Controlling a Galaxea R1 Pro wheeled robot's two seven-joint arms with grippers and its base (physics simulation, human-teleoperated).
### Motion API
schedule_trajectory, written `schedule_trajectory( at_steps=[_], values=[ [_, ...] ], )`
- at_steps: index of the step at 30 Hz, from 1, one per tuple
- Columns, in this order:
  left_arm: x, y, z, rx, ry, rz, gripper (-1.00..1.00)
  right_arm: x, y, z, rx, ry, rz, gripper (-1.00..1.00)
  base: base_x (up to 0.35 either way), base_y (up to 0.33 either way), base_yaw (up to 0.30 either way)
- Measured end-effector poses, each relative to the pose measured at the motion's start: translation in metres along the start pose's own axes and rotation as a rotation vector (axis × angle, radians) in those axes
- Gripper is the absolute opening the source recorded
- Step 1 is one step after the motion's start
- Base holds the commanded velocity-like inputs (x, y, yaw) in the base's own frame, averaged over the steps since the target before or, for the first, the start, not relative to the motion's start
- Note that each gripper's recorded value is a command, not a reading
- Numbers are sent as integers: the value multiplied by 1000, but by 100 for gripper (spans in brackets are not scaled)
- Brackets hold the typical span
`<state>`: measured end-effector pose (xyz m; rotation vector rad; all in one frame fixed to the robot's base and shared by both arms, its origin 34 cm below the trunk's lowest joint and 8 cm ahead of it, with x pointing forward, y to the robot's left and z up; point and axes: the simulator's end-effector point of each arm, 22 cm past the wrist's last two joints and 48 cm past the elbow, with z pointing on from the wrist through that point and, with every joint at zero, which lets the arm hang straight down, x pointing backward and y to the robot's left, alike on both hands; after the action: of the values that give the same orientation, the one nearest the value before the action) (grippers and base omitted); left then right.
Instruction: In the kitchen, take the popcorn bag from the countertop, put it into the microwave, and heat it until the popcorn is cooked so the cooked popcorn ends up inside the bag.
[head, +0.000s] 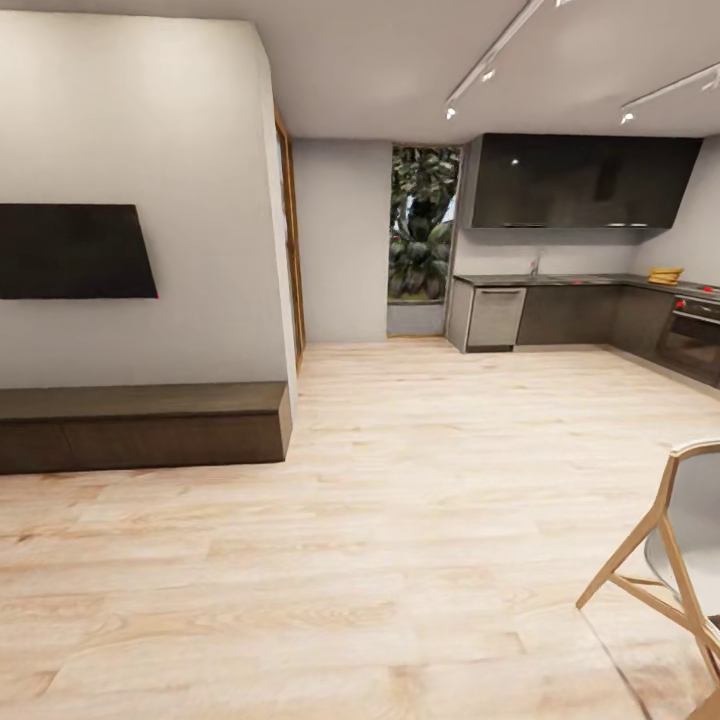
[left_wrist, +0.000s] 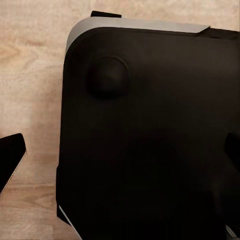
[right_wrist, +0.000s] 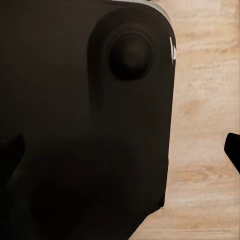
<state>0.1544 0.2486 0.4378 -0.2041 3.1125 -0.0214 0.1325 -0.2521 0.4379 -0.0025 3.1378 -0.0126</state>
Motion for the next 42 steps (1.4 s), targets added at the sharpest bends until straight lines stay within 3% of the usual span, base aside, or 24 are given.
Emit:
schedule_trajectory(
  at_steps=[42],
  values=[
    [1,0,0,0,4,0,100,0,0,0,0,-1,-6,100,324,45,0]
  ],
)
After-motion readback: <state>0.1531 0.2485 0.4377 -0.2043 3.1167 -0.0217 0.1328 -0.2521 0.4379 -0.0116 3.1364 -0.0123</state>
